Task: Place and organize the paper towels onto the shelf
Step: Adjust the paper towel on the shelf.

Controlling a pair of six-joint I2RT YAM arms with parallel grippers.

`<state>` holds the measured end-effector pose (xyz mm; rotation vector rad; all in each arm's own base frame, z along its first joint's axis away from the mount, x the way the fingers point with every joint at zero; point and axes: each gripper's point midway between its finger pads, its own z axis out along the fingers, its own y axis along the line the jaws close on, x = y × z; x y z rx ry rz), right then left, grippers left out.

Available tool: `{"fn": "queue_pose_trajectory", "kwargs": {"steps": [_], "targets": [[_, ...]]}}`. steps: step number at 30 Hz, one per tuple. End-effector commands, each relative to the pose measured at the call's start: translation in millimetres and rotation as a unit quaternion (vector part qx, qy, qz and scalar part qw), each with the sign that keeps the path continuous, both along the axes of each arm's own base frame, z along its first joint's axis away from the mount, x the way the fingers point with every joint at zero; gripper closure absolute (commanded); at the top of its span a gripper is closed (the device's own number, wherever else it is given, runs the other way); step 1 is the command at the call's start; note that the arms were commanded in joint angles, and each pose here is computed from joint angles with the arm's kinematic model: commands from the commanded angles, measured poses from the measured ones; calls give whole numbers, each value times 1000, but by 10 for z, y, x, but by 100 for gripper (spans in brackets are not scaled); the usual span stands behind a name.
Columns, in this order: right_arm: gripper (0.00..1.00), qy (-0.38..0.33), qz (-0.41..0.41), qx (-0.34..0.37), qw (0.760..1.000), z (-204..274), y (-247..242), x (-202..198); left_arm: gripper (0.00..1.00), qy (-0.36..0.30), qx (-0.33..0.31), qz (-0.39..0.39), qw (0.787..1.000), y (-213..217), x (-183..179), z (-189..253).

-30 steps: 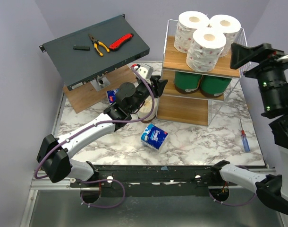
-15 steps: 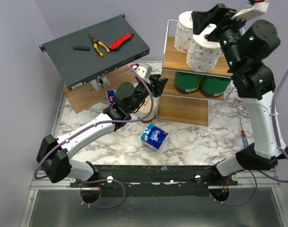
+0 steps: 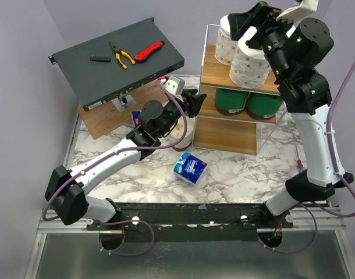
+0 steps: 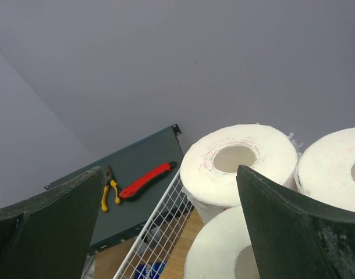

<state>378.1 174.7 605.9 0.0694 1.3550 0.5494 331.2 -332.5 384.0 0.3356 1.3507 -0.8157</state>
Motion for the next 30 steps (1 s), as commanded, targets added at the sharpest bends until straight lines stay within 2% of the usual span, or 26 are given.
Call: {"fn": "queue_pose_trajectory", "kwargs": {"steps": [1,15,24,27,30], "targets": [[3,21,24,-8,999,-154,149,120,57,-4,-8,-14,1000,-20,-38,17],[3,60,77,-15,995,-445,465,305,57,1,-10,-20,1000,-44,-41,2],[3,74,121,-14,990,-538,627,270,57,5,-11,-25,1000,-71,-37,-16],[3,69,109,-11,992,-492,572,254,57,5,-12,-25,1000,-71,-37,-18],[2,39,64,2,997,-259,337,166,57,2,-12,-22,1000,-51,-44,3]]}}
